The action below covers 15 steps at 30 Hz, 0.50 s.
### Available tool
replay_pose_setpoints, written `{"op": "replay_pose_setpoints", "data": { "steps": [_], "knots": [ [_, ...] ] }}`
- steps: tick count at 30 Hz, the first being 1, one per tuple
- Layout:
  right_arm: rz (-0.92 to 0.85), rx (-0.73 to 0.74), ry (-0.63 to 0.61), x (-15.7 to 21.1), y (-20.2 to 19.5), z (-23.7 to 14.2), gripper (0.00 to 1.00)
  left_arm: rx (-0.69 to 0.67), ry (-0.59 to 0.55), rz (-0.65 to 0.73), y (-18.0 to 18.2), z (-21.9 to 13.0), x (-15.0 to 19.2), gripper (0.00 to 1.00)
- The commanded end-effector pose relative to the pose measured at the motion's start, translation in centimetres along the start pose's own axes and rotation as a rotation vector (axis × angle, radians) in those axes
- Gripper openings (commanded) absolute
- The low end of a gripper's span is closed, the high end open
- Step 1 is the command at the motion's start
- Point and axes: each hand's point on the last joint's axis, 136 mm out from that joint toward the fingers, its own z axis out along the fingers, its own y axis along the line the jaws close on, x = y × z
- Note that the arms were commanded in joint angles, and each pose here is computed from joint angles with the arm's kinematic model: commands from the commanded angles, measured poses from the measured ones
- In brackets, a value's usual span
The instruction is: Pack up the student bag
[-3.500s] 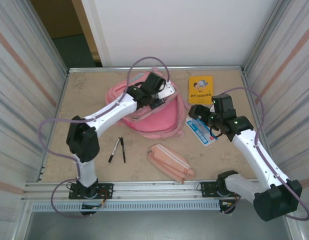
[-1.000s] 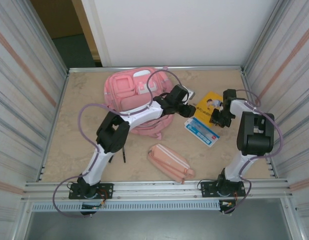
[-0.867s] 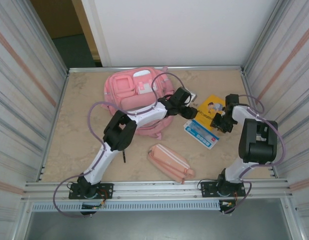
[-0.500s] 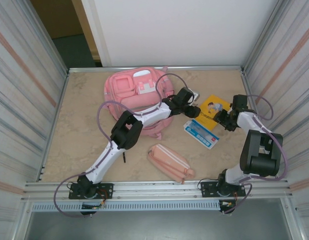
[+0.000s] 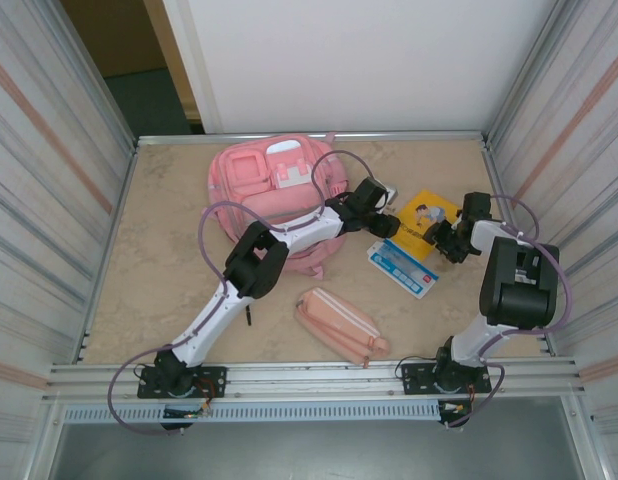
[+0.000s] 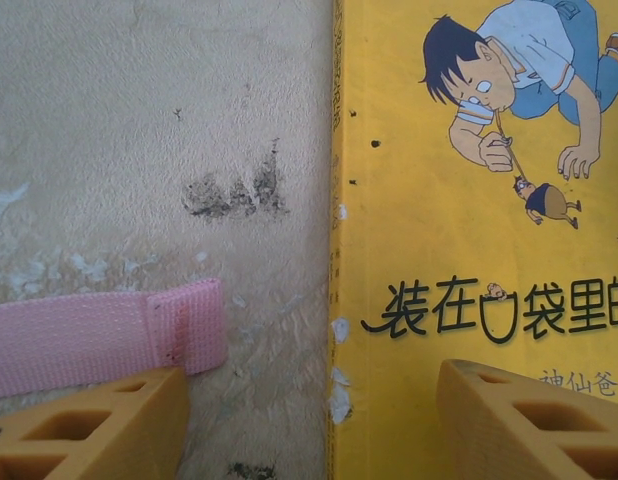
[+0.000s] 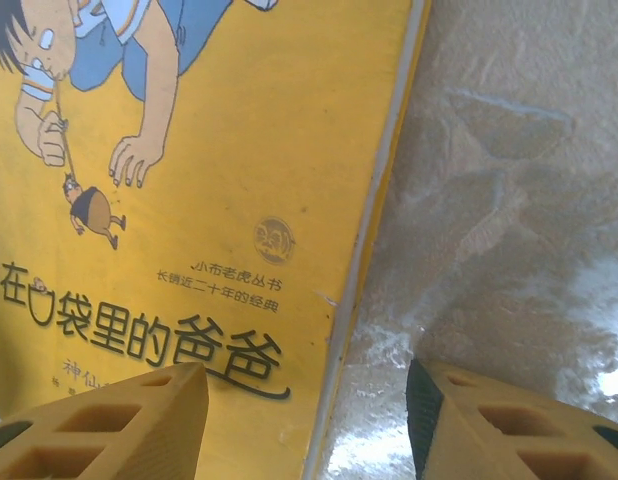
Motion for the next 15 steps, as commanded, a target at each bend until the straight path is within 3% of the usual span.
{"op": "replay_pose_setpoints", "data": {
  "steps": [1,7,15],
  "knots": [
    [0.024,-0.042,0.025,0.5,0.4,0.9,0.55,0.0,0.016,-0.018,0.0,-0.4,0.2,0.66],
    [0.03,-0.051,0.047,0.6,0.6,1.4,0.55,-0.006,0.03,-0.074,0.1,-0.8,0.5,0.66],
    [0.069,-0.044,0.1,1.4,0.8,0.7,0.51,0.049,0.129,-0.201,0.8,-1.1,2.4,0.64]
  ]
}}
